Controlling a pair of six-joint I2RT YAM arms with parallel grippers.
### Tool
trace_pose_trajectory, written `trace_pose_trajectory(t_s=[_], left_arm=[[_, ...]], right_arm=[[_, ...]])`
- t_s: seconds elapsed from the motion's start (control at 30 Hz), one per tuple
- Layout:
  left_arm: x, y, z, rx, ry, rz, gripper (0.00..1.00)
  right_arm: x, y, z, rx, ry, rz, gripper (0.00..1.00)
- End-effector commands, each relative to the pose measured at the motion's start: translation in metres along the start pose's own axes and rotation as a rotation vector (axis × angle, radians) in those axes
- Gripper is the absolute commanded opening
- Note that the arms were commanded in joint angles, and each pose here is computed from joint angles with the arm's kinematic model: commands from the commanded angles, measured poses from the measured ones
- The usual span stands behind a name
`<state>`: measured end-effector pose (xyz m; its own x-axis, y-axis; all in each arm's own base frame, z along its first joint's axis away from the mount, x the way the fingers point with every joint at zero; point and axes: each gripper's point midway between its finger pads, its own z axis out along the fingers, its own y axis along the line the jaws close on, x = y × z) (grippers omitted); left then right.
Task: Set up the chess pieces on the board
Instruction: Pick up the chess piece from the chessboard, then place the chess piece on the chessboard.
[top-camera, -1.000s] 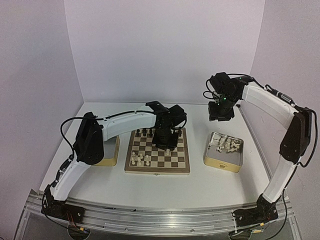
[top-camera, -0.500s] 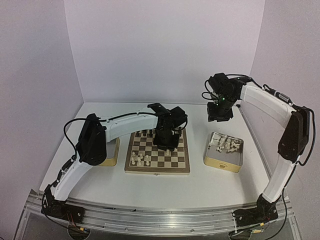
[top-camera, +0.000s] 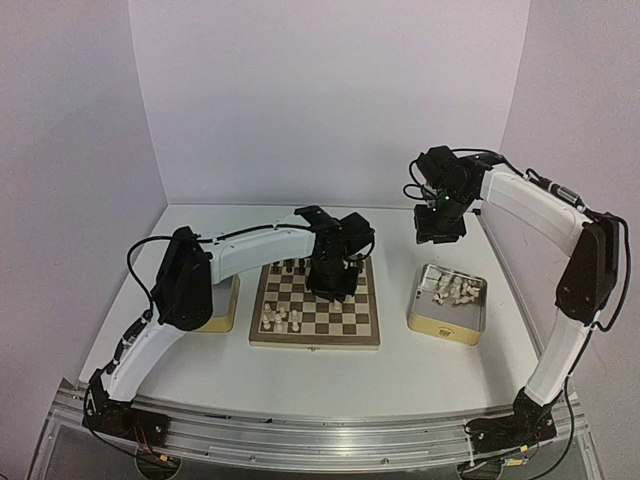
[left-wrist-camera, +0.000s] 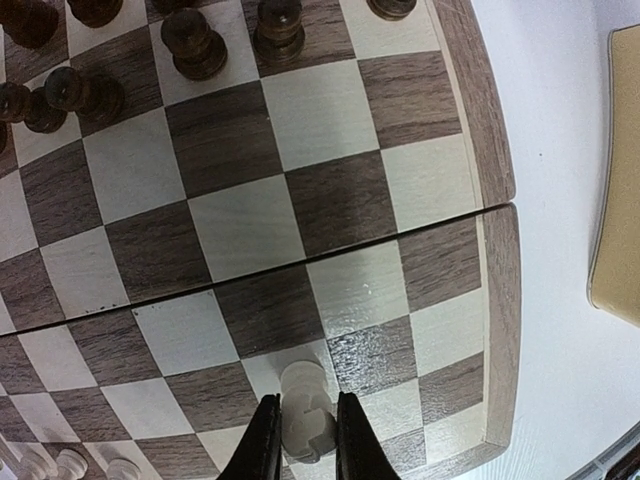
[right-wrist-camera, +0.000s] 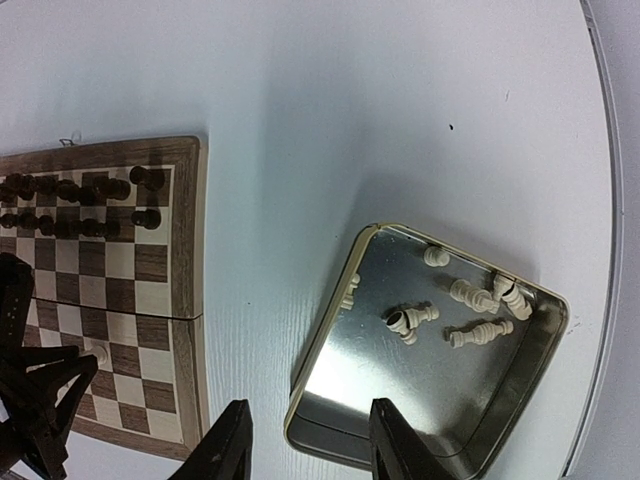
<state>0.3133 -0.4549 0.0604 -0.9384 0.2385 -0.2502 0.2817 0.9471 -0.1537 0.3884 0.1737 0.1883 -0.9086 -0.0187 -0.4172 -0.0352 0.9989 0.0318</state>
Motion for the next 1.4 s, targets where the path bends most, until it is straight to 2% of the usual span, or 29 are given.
trace_pose_trajectory(t_s=[0.0,0.17,0.33,0.6,1.37], left_arm=[[-0.009,0.002,-0.038,0.026,-0.063,-0.019,0.11],[-0.002,0.018,-0.065,-0.001,-0.092,-0.034,0.11],[0.011,0.033,-0.074,-0.028,-0.083,-0.046,0.11],[0.028,0.046,-0.059,-0.059,-0.042,-0.056,0.11],[0.034,0.047,-0.031,-0.061,-0.023,-0.055,0.11]], right_arm=[[-0.009,0.007,-0.003,-0.027,-0.015,-0.005,0.39],[-0.009,0.010,0.001,-0.040,-0.005,-0.003,0.39],[-0.011,0.015,0.003,-0.056,0.000,0.002,0.38],[-0.012,0.018,0.005,-0.066,0.002,0.011,0.38],[-0.015,0.017,0.005,-0.062,-0.003,0.001,0.38]])
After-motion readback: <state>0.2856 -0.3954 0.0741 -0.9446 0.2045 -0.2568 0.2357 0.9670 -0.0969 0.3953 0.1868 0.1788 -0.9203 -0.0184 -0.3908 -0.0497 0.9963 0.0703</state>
